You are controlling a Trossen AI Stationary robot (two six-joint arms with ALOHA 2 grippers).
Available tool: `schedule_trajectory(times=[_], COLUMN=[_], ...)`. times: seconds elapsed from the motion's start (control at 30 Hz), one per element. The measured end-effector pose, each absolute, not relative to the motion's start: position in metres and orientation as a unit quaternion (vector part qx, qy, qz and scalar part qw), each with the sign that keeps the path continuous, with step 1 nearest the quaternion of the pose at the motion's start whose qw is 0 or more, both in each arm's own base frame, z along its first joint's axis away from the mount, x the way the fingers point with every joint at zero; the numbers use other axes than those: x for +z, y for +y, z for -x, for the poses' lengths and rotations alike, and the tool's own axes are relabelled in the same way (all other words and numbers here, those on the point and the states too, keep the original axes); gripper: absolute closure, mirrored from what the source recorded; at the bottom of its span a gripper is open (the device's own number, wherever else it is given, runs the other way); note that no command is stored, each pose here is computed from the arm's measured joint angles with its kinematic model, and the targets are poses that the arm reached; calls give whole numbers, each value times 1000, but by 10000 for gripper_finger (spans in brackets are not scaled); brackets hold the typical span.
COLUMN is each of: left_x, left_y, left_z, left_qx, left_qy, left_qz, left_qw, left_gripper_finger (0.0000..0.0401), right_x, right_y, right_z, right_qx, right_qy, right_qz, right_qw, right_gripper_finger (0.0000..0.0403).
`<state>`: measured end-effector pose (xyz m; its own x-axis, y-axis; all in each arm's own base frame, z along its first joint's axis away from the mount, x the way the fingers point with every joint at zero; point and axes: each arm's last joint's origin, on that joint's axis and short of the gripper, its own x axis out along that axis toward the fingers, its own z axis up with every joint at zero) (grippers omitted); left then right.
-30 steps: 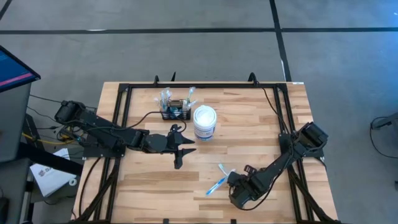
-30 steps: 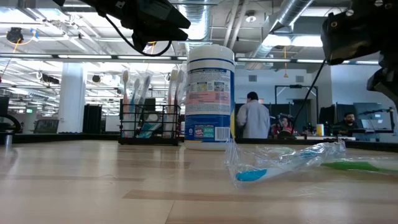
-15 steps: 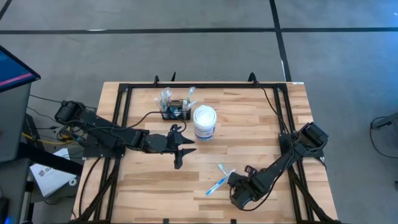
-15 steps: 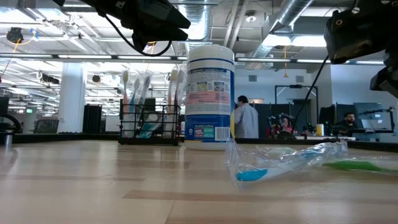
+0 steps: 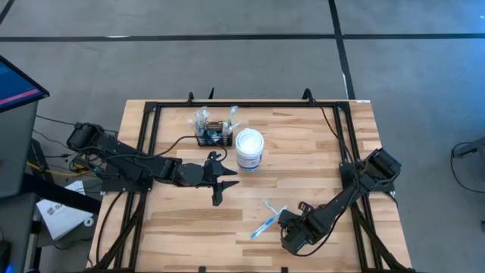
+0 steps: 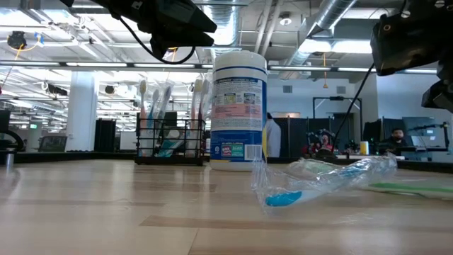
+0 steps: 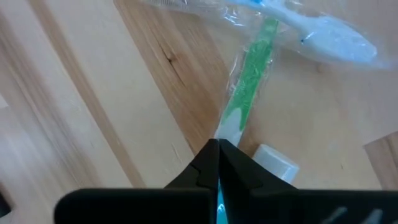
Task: Pick & Place toothbrushing station
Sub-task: Put the green toothbrush into the mesh organizer
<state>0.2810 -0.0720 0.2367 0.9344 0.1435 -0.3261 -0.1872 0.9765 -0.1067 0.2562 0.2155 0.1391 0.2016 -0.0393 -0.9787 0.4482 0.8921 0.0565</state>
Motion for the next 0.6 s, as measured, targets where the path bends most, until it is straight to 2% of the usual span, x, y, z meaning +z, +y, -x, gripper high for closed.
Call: schedule_trajectory(times=[0.27,0.6], left_x=[237,237], left_y=[-72,-72], left_z=[-281,-281], left_qx=[84,84], left_qy=[160,160], left_qz=[68,68], left_qw=[981,981], left_gripper_finger=[258,258], right_x=[154,193], right_y=[220,221], right_z=[-264,-272], right_qx=[-151,-204], right_qy=[601,560], right_qz=[-130,-63], right_qw=[774,800], right_gripper_finger=[403,403])
